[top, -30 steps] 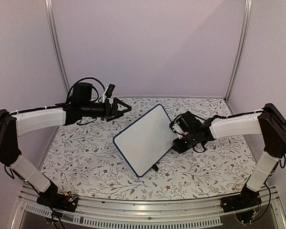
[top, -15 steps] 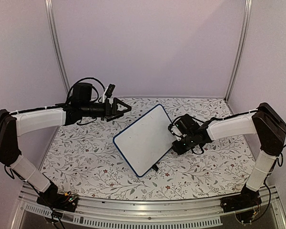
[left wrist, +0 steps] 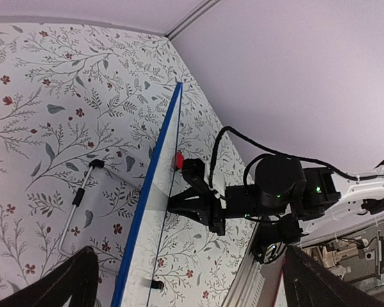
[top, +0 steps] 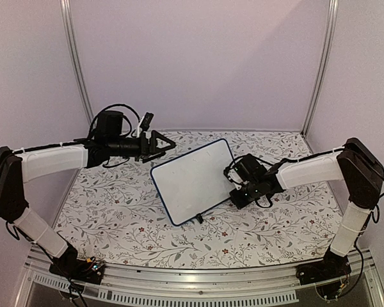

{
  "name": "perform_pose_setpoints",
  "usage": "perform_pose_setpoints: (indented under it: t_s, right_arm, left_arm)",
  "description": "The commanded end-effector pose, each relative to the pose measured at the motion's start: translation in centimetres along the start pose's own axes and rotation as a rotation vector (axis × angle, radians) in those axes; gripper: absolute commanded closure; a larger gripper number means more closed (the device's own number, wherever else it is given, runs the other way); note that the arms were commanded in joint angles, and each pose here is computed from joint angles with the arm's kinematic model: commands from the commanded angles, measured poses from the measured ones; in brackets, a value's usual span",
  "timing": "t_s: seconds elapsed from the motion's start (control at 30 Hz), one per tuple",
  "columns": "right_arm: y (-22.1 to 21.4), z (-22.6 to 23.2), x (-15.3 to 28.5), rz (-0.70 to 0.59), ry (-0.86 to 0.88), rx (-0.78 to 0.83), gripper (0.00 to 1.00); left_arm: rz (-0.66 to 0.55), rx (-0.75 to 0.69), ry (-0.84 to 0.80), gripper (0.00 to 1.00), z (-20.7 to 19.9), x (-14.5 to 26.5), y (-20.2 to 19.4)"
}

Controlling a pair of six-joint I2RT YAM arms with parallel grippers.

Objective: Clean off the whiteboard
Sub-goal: Move the whiteboard to the center of the board.

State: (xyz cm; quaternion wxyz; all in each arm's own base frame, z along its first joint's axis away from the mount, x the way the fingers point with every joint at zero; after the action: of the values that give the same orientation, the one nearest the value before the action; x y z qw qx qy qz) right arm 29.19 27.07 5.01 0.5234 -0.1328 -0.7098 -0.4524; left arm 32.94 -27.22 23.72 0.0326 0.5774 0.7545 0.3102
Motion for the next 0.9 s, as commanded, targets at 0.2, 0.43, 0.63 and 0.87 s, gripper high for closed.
perform_pose_setpoints:
  t_s: [0.2, 0.43, 0.63, 0.87]
  right_arm:
    - [1.7, 1.2, -1.1, -0.045, -0.024, -0.031, 0.88]
    - [2.9, 1.9, -2.0, -0.053, -0.027, -0.040, 0.86]
    - [4.4, 3.2, -2.6, -0.063, -0.010, -0.038, 0.82]
    - [3.8, 3.3, -2.6, -0.040, -0.029, -0.042, 0.53]
  left_arm:
    - [-0.090, -0.003, 0.050, 0.00, 0.8, 1.7, 1.4]
    - [-0.178, -0.012, 0.106, 0.00, 1.2, 3.5, 2.8]
    - [-0.315, -0.060, 0.230, 0.00, 1.2, 6.1, 4.4]
    - [-0.356, -0.068, 0.250, 0.00, 1.0, 7.0, 4.8]
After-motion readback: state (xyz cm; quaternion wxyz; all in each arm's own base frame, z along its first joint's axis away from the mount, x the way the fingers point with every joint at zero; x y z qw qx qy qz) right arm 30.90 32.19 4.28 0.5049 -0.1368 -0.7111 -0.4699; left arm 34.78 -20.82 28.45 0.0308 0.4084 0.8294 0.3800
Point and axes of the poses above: each gripper's point midway between its finger pads, its own x axis back along the fingers, its own z axis along the line the jaws close on, y = z × x, the point moved 3 cm from there along x, back along the fingers, and after that the axes turned 7 degrees about x, right-handed, at the moved point
